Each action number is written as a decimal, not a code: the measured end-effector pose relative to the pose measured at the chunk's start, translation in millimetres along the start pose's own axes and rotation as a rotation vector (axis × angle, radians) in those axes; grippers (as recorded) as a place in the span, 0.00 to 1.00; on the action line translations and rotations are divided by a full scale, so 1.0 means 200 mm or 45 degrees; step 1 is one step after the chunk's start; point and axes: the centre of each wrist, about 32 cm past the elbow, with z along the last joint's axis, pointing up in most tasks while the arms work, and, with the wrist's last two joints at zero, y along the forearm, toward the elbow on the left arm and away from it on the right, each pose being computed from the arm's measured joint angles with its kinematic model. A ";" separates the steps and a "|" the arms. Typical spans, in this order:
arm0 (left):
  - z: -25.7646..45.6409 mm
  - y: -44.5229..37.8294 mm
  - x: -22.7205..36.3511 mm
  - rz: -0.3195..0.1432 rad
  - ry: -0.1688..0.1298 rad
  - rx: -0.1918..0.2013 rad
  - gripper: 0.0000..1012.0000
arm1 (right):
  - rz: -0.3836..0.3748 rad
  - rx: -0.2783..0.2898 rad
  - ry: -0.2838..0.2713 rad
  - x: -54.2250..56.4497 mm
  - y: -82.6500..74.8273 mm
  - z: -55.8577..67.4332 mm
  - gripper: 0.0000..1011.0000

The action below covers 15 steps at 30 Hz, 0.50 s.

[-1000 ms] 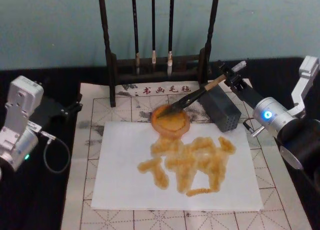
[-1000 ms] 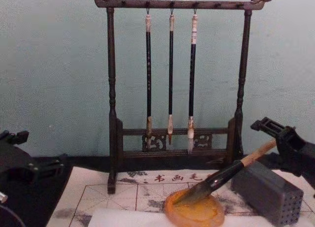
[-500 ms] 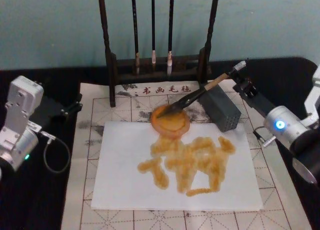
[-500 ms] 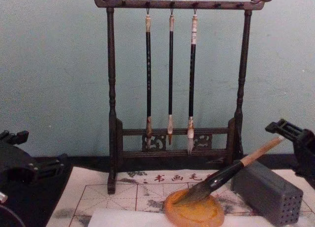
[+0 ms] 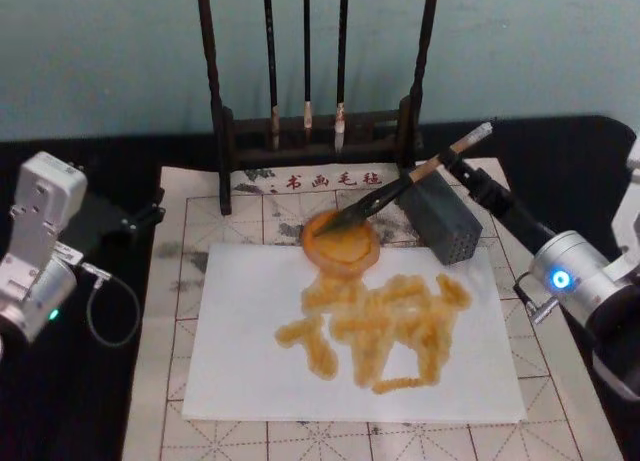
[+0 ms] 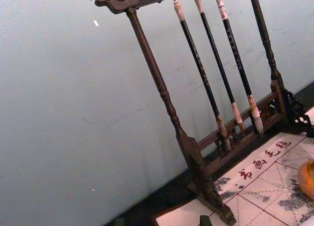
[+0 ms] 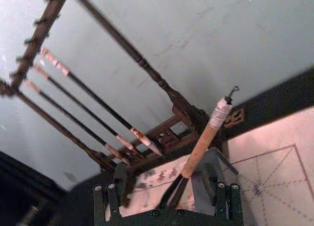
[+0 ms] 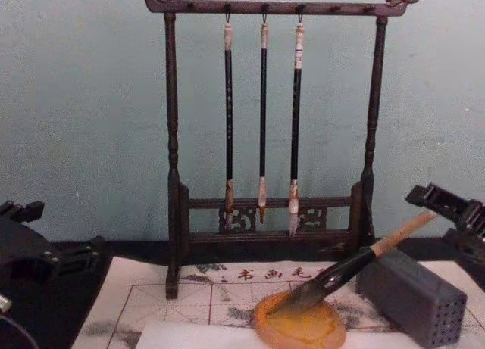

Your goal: Pick up the brush from the inkstone, write on the paper, then place the brush back to its original position.

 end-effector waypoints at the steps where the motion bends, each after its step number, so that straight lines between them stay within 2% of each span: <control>1: 0.000 0.000 0.000 0.000 0.000 0.000 0.99 | -0.006 0.005 -0.072 -0.01 0.00 -0.01 0.99; 4: 0.000 0.000 0.000 0.000 0.000 0.000 0.99 | -0.012 0.007 -0.176 -0.03 -0.01 -0.03 0.99; 5: 0.000 0.000 0.000 0.000 0.000 0.000 0.99 | -0.016 0.005 -0.246 -0.04 -0.01 -0.05 0.99; 8: 0.000 0.000 0.000 0.000 0.000 0.000 0.99 | -0.023 0.004 -0.349 -0.05 -0.02 -0.07 0.99; 9: 0.000 0.000 0.000 0.000 0.000 0.000 0.99 | -0.029 0.005 -0.417 -0.06 -0.02 -0.08 0.99; 11: 0.000 0.000 0.000 0.000 0.000 0.000 0.99 | -0.037 0.009 -0.474 -0.07 -0.03 -0.09 0.99; 12: 0.000 0.000 0.000 0.000 0.000 0.000 0.99 | -0.044 0.012 -0.545 -0.07 -0.03 -0.11 0.99; 15: 0.000 0.000 0.000 0.000 0.000 0.000 0.99 | -0.055 0.018 -0.682 -0.07 -0.04 -0.14 0.99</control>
